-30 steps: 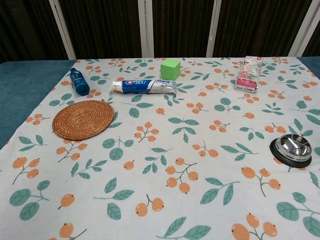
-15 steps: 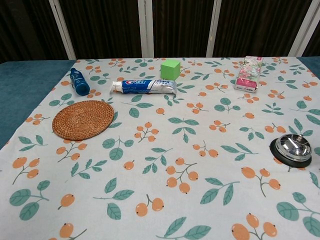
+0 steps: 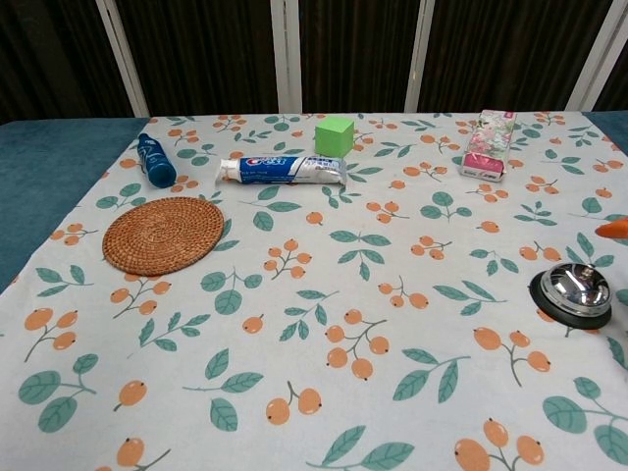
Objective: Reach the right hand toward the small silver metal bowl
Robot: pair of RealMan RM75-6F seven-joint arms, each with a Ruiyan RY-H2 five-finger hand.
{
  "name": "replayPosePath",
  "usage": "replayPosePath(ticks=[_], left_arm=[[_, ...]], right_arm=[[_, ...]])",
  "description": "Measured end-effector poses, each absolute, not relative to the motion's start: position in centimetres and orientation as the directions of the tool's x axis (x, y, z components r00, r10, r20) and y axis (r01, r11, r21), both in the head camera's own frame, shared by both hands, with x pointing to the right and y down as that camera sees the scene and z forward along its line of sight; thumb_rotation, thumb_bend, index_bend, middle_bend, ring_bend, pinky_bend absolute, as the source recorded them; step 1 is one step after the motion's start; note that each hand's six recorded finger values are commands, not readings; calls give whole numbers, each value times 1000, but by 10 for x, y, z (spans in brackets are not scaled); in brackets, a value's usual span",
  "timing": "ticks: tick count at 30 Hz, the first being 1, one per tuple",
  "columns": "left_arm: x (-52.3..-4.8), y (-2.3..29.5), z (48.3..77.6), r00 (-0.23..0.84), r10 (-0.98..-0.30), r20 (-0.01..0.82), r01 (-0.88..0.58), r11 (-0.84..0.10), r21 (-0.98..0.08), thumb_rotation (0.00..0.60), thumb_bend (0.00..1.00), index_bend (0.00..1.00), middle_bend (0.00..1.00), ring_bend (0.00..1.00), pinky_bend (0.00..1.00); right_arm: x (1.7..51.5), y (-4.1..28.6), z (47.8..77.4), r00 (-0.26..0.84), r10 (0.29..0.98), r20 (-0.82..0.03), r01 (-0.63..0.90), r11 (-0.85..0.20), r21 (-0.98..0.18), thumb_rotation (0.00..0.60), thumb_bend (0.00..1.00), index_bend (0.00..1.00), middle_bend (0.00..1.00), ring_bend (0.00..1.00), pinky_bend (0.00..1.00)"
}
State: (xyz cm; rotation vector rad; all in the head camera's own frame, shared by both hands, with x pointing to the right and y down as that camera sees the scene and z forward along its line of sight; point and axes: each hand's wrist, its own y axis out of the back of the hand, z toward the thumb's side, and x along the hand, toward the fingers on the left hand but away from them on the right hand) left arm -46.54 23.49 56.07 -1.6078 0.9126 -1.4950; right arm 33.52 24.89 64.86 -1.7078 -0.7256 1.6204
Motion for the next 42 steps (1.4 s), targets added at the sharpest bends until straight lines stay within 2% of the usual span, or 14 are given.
replayPosePath(ticks=[9,24,32,37,42], left_arm=[[-466,235,561,64,-881,470,-9,-471,-882,600,11,0,0,0,0],[-467,235,562,61,-881,470,-7,-471,-882,600,10,0,0,0,0],[-467,235,562,58,-882,468,-7,-469,-883,600,11,0,0,0,0],[-467,234,562,57,-882,469,-10,-470,-883,600,11,0,0,0,0],[-467,234,562,58,-882,467,-10,-469,-883,600,11,0,0,0,0]], right_arm=[[338,250,655,57,767,-639,-56,-637,-769,600,915,0,0,0,0],[330,258,658,85,748,-658,-82,-653,-753,600,920,0,0,0,0],[328,274,667,107,711,-695,-182,-673,-716,600,927,0,0,0,0],[333,281,674,81,688,-721,-231,-691,-685,600,928,0,0,0,0],[330,272,667,76,716,-694,-196,-672,-715,600,927,0,0,0,0]])
